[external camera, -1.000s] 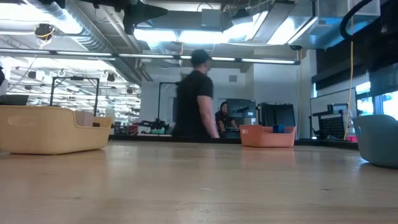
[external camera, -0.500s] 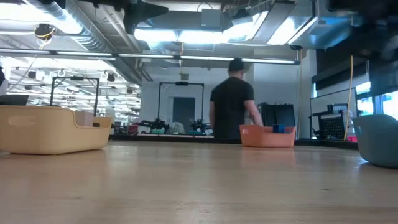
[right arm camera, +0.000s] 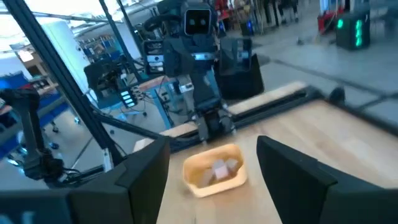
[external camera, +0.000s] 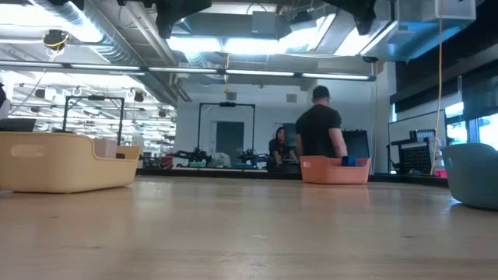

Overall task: Sort & place blocks by color
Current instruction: Adjust the blue game piece in the orange bin

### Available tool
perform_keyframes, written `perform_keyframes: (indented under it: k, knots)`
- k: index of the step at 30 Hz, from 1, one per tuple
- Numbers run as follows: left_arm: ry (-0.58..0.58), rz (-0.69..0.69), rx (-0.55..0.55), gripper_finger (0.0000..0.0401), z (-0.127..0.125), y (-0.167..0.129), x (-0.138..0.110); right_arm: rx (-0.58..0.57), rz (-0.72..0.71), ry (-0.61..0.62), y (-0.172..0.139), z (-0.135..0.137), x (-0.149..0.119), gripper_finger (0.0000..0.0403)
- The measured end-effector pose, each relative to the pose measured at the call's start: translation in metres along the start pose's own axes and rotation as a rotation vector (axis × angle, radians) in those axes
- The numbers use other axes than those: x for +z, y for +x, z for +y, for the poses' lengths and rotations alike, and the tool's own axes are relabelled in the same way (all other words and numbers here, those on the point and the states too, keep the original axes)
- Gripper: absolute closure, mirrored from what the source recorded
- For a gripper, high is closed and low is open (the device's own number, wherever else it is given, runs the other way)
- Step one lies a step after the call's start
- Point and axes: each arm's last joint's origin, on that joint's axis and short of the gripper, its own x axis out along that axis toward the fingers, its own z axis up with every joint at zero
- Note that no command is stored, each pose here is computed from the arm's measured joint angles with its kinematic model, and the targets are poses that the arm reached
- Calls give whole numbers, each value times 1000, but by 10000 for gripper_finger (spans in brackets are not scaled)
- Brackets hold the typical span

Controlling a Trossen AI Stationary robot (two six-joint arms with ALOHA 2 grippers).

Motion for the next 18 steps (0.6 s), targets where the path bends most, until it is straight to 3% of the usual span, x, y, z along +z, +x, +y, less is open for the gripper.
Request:
perform_keyframes:
  k: [4, 18]
  knots:
    - [2, -8, 22, 170, 1, 0, 0, 4, -26, -70, 0, -2, 4, 159]
    - [3, -8, 23, 170, 1, 0, 0, 13, -22, -54, 0, -2, 4, 159]
